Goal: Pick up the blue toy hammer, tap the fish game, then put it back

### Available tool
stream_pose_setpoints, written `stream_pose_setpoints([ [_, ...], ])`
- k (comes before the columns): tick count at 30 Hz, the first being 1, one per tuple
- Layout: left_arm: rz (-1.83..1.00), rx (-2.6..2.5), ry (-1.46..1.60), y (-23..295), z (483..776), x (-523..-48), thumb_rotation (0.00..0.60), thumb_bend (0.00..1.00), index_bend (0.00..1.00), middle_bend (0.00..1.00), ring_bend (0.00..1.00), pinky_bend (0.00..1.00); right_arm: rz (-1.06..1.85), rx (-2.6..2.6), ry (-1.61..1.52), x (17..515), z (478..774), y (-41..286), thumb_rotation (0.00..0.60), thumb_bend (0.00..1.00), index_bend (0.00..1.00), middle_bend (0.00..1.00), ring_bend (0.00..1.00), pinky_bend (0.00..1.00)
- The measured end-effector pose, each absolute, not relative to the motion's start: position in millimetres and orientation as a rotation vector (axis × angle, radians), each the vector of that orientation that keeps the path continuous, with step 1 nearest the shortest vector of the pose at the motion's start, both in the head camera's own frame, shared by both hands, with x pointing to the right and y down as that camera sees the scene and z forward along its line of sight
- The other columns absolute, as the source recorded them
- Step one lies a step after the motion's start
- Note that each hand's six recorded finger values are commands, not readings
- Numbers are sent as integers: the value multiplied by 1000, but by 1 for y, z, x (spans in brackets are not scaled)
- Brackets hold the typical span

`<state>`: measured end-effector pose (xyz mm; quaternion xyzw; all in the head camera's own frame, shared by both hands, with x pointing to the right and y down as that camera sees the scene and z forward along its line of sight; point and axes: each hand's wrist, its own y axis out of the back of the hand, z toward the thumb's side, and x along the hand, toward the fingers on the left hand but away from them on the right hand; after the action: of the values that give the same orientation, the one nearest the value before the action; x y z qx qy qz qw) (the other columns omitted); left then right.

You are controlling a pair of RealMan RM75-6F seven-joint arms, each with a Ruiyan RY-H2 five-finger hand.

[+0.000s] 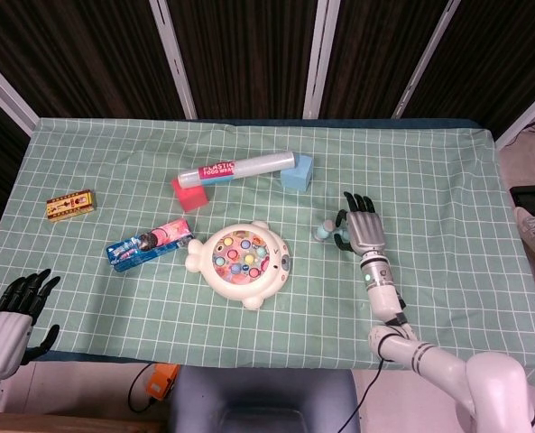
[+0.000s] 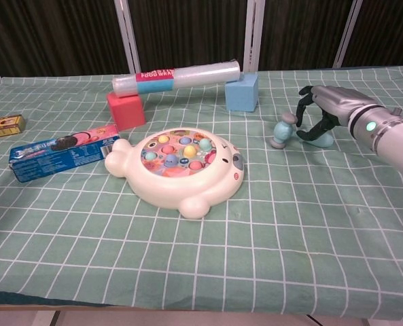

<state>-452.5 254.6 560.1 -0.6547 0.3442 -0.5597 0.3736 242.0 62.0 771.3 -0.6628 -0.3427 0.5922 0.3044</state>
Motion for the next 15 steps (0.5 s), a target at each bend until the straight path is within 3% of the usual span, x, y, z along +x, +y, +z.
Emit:
stream_pose_setpoints([
  [15, -1435, -1675, 884, 255, 560, -453, 600, 403, 0, 0, 0, 87, 1579, -1757, -896, 240, 776, 64, 600, 516, 617, 171, 0, 0],
])
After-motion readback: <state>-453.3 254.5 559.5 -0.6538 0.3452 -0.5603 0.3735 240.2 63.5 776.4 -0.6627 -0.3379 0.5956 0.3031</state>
